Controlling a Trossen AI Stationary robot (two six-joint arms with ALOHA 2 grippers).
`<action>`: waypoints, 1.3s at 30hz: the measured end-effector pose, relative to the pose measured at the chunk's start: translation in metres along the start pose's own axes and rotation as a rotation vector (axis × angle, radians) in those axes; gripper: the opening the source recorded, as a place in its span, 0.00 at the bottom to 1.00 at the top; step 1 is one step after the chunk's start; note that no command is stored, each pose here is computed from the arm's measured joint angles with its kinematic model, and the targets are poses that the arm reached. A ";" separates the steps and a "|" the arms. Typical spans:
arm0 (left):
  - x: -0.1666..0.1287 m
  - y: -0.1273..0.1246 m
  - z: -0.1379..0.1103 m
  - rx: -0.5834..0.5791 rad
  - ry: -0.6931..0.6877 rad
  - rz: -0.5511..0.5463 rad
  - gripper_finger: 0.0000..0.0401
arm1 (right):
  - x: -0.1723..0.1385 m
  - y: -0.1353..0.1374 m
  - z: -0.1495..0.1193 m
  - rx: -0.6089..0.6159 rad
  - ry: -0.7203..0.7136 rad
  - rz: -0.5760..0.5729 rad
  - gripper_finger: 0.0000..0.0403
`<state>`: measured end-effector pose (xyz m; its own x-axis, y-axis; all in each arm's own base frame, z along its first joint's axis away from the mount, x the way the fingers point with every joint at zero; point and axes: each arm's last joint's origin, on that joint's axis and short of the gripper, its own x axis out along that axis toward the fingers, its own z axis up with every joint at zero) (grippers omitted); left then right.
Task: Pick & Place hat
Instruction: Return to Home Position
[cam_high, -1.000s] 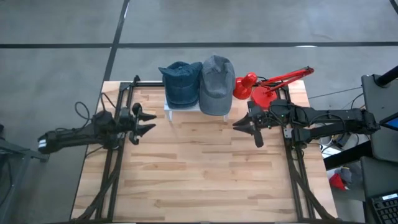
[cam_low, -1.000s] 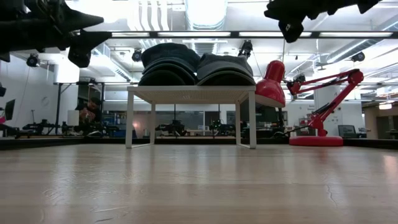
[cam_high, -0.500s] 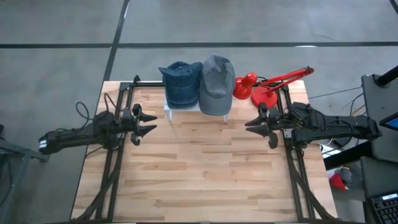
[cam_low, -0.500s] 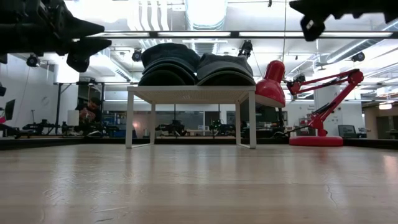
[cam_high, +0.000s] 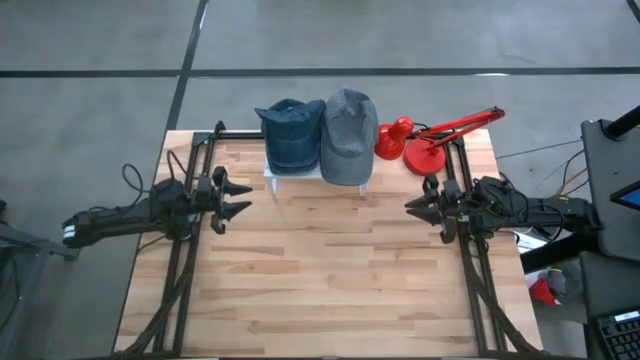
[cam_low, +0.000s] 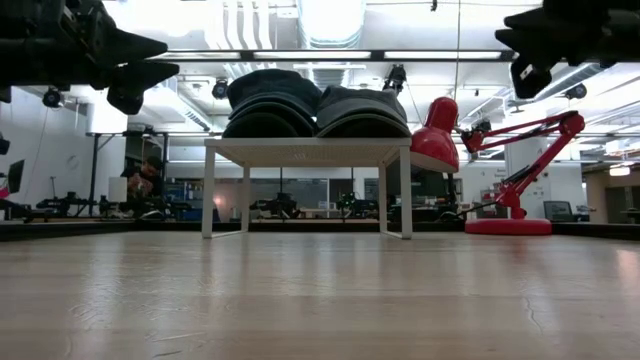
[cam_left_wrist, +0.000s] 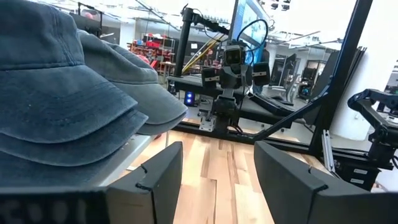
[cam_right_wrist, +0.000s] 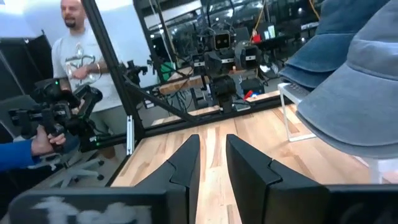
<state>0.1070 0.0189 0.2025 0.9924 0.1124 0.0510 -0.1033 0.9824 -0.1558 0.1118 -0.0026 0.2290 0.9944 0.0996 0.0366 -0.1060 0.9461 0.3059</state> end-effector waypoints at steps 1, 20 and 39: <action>0.000 0.000 0.000 0.002 -0.002 0.000 0.50 | -0.002 -0.001 -0.002 0.001 -0.011 -0.006 0.18; -0.011 -0.001 -0.001 0.060 -0.004 -0.001 0.50 | -0.021 -0.008 -0.031 0.005 -0.146 -0.019 0.19; -0.013 0.005 -0.031 0.047 0.056 0.023 0.50 | -0.018 -0.013 -0.045 -0.048 -0.101 -0.036 0.19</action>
<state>0.0961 0.0172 0.1703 0.9917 0.1283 -0.0074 -0.1284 0.9857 -0.1096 0.0953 -0.0033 0.1818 0.9917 0.0360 0.1231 -0.0675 0.9625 0.2628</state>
